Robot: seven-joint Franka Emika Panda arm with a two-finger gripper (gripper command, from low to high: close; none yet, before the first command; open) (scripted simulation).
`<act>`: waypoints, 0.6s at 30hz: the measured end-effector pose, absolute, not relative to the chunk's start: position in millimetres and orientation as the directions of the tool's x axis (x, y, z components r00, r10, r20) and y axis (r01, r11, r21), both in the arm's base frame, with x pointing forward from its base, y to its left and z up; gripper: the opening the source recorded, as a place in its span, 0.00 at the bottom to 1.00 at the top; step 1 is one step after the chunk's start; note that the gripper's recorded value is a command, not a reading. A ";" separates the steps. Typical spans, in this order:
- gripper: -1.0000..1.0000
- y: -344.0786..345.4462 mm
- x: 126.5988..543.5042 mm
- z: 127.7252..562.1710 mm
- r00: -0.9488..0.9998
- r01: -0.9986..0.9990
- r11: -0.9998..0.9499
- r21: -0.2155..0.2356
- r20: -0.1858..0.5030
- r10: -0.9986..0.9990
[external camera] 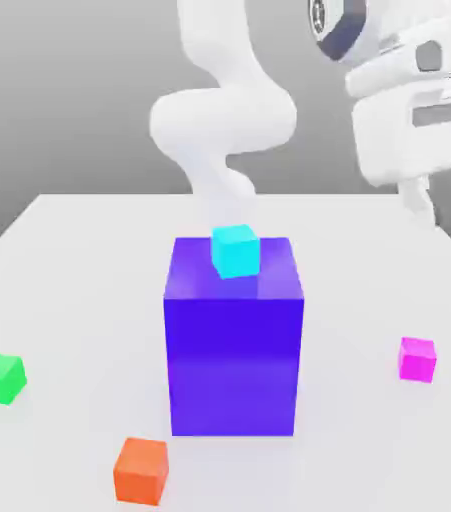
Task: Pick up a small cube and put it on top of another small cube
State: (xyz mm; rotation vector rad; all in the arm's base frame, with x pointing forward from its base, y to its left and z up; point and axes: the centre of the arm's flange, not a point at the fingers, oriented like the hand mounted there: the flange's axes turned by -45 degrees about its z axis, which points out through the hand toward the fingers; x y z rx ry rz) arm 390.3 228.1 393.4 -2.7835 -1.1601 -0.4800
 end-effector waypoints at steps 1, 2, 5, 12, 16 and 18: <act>0.50 239.1 382.0 375.3 0.637 0.737 -0.675 0.038 0.294 0.712; 0.50 249.4 372.8 357.3 0.610 0.767 -0.641 0.037 0.268 0.745; 0.50 274.7 340.7 304.9 0.517 0.847 -0.531 0.031 0.190 0.835; 0.50 302.6 251.1 197.5 0.246 0.969 -0.246 0.005 0.015 0.969; 0.50 301.5 247.1 156.4 0.229 0.973 -0.229 0.003 0.001 0.973; 0.50 300.8 246.1 136.3 0.229 0.973 -0.229 0.001 0.001 0.973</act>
